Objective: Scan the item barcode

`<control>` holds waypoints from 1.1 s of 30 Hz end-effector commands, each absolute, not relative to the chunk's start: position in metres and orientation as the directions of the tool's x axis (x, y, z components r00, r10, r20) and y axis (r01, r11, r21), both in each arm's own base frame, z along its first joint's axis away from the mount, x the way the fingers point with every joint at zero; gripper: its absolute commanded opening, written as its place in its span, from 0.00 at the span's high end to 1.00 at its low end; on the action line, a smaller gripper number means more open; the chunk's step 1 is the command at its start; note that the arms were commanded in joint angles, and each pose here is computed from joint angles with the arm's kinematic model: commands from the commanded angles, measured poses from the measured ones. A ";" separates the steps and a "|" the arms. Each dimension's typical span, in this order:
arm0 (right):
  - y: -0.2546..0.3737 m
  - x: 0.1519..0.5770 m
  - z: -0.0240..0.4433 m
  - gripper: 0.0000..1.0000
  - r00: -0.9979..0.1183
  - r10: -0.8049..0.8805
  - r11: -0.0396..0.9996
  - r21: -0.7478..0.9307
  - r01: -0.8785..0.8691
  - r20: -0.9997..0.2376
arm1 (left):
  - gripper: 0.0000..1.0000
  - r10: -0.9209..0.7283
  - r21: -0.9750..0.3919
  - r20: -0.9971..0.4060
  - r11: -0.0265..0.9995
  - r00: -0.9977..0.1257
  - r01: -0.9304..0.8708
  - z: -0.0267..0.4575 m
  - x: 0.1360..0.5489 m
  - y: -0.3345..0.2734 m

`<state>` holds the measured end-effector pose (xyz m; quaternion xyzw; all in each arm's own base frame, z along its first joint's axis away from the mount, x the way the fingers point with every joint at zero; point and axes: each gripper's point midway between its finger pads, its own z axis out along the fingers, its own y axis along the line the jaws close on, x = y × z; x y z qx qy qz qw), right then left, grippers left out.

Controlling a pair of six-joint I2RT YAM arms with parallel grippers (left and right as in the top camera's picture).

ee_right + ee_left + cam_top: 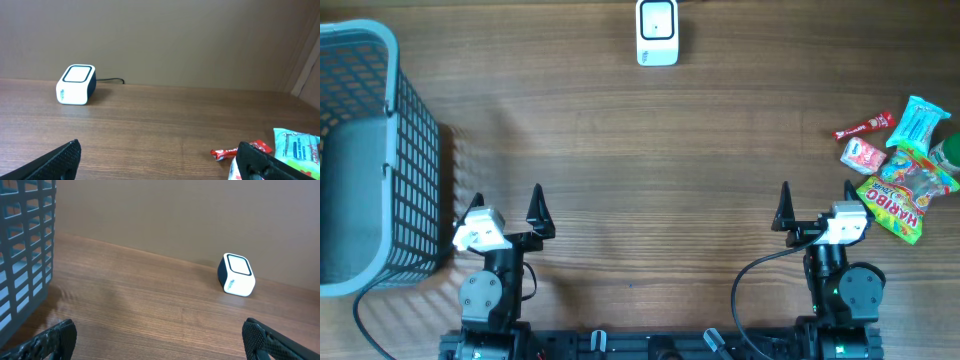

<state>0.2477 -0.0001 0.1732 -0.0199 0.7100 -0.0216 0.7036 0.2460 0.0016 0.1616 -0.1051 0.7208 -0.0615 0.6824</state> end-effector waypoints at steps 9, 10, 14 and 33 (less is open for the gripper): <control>0.004 0.247 0.176 0.00 0.007 -0.078 0.997 -0.078 -0.017 -0.997 | 0.00 -0.216 -0.213 -0.975 0.975 -0.046 -0.062 0.161 0.246 0.001; 0.004 0.247 0.176 0.00 0.007 -0.078 0.997 -0.078 -0.017 -0.997 | 0.00 -0.216 -0.213 -0.975 0.975 -0.046 -0.064 0.161 0.246 0.002; 0.004 0.247 0.176 0.00 0.007 -0.078 0.997 -0.078 -0.017 -0.997 | 0.00 -0.133 -0.132 -0.989 0.991 -0.065 -0.020 0.159 0.246 -0.002; 0.004 0.247 0.176 0.00 0.007 -0.078 0.997 -0.078 -0.017 -0.997 | 0.00 -0.073 -0.074 -0.995 0.997 -0.072 0.010 0.158 0.246 -0.005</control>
